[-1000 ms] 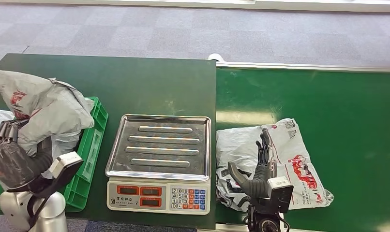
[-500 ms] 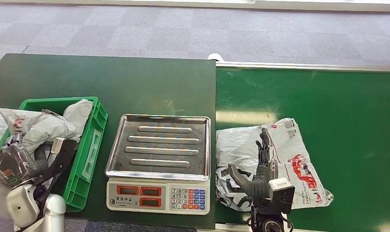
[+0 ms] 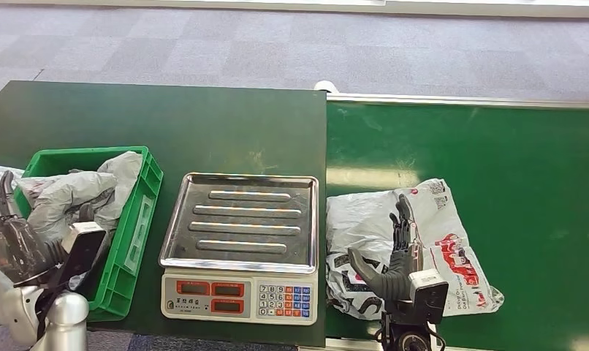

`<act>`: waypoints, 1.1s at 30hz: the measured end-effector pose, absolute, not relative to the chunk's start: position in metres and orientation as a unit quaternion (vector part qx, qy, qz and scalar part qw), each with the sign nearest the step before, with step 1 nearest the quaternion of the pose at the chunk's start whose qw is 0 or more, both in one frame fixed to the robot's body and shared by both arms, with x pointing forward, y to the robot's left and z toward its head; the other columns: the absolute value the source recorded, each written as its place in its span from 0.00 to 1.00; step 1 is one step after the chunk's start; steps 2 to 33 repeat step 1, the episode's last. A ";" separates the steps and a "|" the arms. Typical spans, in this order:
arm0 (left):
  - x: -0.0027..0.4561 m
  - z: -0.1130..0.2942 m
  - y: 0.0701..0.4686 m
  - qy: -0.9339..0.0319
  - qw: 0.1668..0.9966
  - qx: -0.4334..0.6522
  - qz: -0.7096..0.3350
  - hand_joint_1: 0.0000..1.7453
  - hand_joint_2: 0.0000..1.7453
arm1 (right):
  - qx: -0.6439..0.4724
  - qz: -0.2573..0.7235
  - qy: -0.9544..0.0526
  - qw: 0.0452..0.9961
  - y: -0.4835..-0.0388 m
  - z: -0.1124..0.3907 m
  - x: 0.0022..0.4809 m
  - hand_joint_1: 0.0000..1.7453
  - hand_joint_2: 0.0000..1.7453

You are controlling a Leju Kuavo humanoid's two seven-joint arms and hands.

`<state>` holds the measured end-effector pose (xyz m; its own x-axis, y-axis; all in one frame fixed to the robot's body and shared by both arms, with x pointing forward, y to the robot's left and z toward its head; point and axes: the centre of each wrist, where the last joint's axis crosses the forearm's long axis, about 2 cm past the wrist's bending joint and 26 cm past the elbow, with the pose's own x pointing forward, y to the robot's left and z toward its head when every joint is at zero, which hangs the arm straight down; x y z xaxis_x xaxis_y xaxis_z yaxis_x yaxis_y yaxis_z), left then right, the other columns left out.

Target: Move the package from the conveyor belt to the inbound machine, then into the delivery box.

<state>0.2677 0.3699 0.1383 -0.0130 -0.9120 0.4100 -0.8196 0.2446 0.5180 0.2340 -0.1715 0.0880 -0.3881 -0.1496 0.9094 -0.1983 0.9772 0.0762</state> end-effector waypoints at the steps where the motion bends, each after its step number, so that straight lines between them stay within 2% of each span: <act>1: 0.267 0.139 0.370 -0.711 0.345 0.610 -0.063 0.00 0.00 | 0.104 0.022 -0.833 0.543 -0.172 0.088 0.234 0.00 1.00; 33: 0.267 0.139 0.370 -0.711 0.345 0.610 -0.063 0.00 0.00 | 0.104 0.022 -0.833 0.543 -0.172 0.088 0.234 0.00 1.00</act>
